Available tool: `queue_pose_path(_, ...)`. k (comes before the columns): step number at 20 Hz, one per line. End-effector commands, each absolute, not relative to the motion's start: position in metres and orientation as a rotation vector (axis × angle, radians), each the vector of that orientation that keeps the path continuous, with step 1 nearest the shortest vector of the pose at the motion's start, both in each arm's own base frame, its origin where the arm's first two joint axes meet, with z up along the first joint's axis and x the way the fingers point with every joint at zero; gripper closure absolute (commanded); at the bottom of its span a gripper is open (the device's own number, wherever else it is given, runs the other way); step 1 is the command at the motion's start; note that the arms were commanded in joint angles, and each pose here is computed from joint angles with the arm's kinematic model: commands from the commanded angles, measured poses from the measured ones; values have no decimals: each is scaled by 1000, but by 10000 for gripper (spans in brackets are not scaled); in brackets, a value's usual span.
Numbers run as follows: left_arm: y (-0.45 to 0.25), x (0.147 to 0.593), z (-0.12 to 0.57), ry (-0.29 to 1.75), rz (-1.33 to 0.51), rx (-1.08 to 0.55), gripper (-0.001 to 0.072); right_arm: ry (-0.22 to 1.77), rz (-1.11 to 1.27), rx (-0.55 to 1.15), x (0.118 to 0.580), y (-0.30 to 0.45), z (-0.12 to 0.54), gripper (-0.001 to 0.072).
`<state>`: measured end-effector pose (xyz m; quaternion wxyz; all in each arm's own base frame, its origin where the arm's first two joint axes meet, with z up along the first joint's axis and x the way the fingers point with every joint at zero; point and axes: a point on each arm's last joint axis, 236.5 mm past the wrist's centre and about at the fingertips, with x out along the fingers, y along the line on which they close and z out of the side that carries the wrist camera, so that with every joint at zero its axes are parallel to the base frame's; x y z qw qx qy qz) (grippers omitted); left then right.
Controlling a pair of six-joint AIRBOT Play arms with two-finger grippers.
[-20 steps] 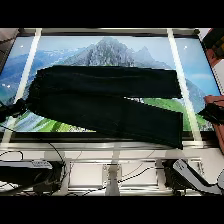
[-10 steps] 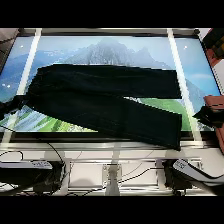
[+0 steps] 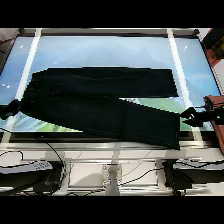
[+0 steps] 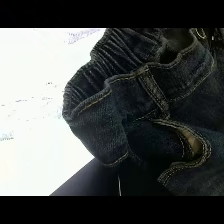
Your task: Fold the clothes and pants, and hang the long-sleeved shirts on hangers.
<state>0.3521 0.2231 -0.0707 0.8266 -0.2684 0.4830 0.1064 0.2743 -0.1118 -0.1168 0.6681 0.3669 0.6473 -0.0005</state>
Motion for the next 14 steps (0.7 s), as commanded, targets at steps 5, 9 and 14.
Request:
queue_pose_path(5, 202, 370, -70, 1042, 191, -494, 670, 1445, 56, 555, 310, -92, -139, 676)
queue_pose_path(9, 202, 371, -69, 1036, 192, -489, 670, 1310, 18, 463, 359, -115, -113, 685)
queue_pose_path(14, 213, 377, -62, 988, 254, -514, 670, 1007, -121, 377, 445, -168, -44, 685)
